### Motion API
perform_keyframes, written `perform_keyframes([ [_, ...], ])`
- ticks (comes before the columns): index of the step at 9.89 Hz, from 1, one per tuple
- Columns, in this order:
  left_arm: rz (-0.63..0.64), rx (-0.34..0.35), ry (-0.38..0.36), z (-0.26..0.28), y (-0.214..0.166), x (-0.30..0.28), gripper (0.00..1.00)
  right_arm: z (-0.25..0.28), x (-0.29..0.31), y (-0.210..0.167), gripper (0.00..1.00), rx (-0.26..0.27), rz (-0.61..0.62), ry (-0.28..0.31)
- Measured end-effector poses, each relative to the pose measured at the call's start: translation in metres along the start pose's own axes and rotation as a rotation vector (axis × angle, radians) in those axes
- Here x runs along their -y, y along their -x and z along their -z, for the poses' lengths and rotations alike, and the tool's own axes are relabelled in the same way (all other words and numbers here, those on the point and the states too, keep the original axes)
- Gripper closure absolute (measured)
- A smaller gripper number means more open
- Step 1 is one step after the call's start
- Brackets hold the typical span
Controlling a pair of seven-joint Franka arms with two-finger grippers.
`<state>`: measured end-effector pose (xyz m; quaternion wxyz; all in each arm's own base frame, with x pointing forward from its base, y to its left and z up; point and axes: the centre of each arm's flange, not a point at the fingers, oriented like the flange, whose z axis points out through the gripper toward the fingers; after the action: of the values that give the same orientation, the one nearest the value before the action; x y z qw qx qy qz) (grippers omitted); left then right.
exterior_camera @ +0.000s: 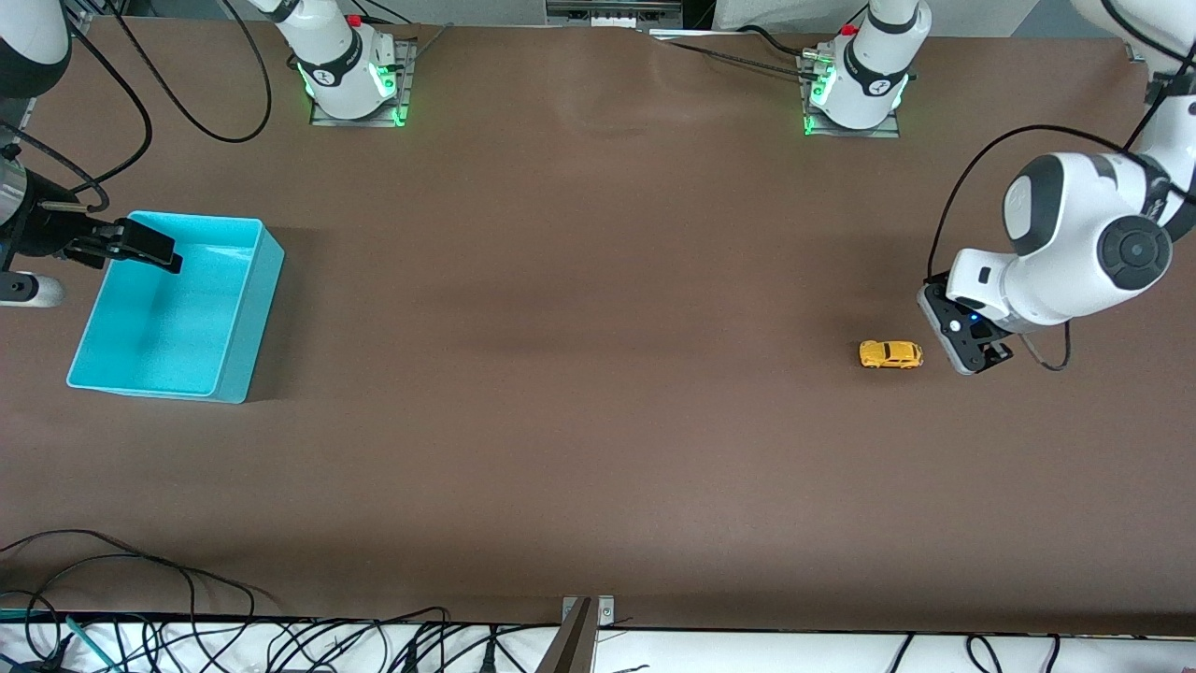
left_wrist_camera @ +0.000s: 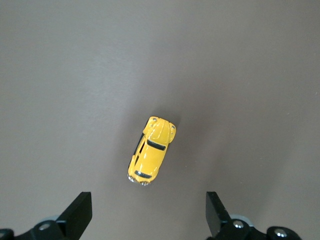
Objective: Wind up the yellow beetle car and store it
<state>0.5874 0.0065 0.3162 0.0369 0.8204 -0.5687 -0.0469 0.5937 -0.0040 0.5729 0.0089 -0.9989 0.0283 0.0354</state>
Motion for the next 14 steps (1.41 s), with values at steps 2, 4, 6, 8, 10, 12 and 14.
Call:
perform_keyframes([
  [2,-0.118,-0.016,-0.006,-0.039,0.010,0.013,0.00,0.000,-0.001,0.000,0.00,0.000,-0.003,0.000],
  [4,-0.204,-0.032,-0.024,-0.082,0.025,0.017,0.00,0.000,-0.001,0.000,0.00,0.000,-0.003,0.000],
  [6,-0.266,-0.047,-0.073,-0.107,0.021,0.008,0.00,0.000,-0.002,0.000,0.00,0.000,-0.003,0.000],
  [8,-0.313,-0.052,-0.083,-0.122,0.015,0.001,0.00,0.000,-0.002,0.000,0.00,0.000,-0.003,0.000],
  [10,-0.331,-0.057,-0.080,-0.131,0.012,0.000,0.01,0.000,-0.002,0.000,0.00,0.000,-0.003,0.000],
  [12,-0.332,-0.058,-0.077,-0.136,0.012,0.000,0.11,0.000,-0.002,0.000,0.00,0.000,-0.003,0.000],
  [14,-0.332,-0.058,-0.077,-0.136,0.012,0.000,0.41,0.000,-0.002,0.000,0.00,0.000,-0.003,0.000],
])
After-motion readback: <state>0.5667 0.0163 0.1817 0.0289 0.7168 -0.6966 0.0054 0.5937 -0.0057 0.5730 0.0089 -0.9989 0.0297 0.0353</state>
